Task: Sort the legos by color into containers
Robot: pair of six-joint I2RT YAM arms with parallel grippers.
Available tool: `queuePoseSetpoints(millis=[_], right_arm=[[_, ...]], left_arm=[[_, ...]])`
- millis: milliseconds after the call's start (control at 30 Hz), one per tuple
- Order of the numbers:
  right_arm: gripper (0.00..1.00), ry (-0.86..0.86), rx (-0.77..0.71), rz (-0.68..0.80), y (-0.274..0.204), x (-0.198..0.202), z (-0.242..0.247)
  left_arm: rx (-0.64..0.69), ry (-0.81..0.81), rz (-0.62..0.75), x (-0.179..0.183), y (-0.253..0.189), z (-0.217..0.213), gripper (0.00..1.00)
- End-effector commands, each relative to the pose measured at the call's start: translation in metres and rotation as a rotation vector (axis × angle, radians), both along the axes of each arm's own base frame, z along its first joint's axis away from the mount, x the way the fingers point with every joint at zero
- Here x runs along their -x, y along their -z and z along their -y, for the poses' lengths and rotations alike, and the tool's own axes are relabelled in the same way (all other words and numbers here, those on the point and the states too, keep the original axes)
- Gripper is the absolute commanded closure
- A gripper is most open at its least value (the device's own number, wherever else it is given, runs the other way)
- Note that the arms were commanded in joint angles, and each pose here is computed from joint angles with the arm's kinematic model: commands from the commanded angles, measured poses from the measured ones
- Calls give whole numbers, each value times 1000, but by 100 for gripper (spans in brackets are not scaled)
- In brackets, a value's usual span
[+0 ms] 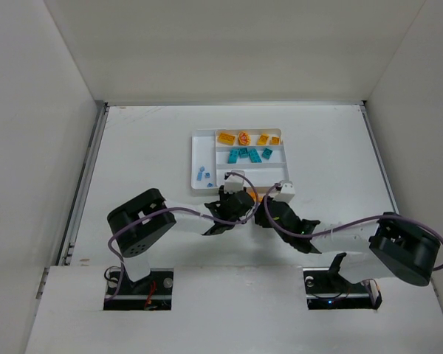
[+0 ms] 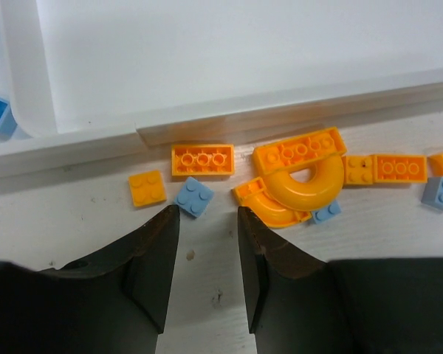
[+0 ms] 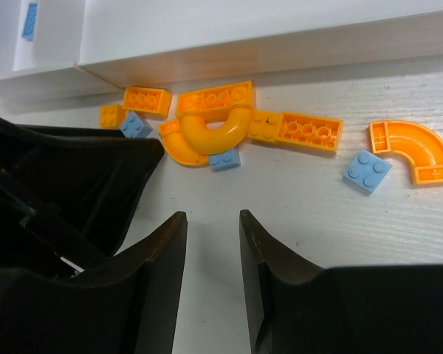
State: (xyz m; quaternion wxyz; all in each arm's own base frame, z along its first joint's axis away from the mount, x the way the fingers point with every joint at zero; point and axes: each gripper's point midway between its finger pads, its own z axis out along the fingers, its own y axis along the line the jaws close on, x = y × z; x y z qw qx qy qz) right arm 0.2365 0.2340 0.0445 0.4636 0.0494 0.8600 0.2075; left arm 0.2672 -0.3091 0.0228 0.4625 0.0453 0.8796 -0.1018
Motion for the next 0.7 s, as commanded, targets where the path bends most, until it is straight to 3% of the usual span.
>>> queuePoseSetpoints(millis=[0,367,667], right_arm=[[60,14,-11,16,-1,-1,-1],[59,22,26,3,9,-9,-4],[60,63,121,32,12,-29,-3]], left_arm=[[-25,-26,15,-11,-1,-4,65],[-60,-52,20,-19,3,-10,65],[-62,-46,20,-18,2,-12,86]])
